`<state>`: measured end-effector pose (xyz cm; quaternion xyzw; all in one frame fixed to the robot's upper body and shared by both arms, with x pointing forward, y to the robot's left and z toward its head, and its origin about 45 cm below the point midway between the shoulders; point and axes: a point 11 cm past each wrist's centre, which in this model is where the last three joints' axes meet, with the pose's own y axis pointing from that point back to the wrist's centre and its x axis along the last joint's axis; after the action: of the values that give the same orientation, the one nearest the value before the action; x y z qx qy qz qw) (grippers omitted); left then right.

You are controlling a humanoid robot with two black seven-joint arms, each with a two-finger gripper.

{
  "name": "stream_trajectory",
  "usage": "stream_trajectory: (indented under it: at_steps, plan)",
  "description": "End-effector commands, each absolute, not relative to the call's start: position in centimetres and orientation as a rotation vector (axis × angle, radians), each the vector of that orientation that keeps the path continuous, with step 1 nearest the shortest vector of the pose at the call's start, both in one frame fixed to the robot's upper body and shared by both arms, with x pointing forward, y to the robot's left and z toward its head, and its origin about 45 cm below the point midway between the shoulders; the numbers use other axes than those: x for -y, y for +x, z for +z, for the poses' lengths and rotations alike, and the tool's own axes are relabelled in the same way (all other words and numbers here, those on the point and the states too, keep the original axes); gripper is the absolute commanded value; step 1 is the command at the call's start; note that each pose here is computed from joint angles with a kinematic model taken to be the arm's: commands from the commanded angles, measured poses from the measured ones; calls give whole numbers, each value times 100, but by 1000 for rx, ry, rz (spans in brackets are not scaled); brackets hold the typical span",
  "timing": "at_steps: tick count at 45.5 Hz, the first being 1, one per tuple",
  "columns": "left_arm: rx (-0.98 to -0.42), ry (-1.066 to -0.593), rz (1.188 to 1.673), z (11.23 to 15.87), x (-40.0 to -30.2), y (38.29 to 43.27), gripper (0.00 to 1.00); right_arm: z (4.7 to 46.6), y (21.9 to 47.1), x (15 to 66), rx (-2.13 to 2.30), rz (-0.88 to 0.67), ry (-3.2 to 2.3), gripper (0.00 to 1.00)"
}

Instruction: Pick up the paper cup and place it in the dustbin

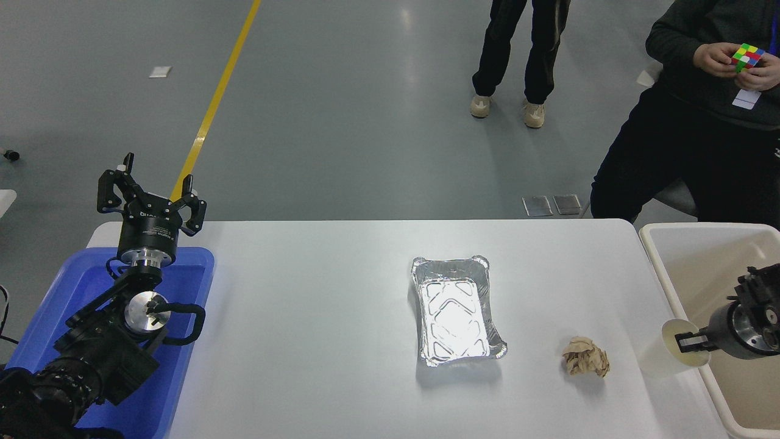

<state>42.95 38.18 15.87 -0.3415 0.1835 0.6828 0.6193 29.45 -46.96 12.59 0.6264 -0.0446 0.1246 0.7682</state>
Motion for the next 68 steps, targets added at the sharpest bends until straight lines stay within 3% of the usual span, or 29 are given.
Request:
stream_trajectory:
  at_steps: [1, 11, 25, 36, 57, 68]
  plan:
    - [-422, -785, 1571, 1587, -3818, 4295, 99, 1310, 2945, 4640, 107, 256, 1421, 0]
    - [-422, -785, 1571, 1587, -3818, 4295, 99, 1764, 3098, 4511, 160, 254, 1496, 0]
    - [-422, -785, 1571, 1587, -3818, 4295, 99, 3073, 3420, 4258, 153, 280, 1493, 0]
    - [-422, -785, 1571, 1587, -3818, 4295, 99, 3873, 3444, 4094, 140, 316, 1455, 0]
    - [-422, -785, 1571, 1587, -3818, 4295, 99, 4527, 3475, 4211, 210, 354, 1366, 0]
    - [-422, -785, 1571, 1587, -3818, 4295, 99, 4808, 3656, 4829, 581, 317, 1424, 0]
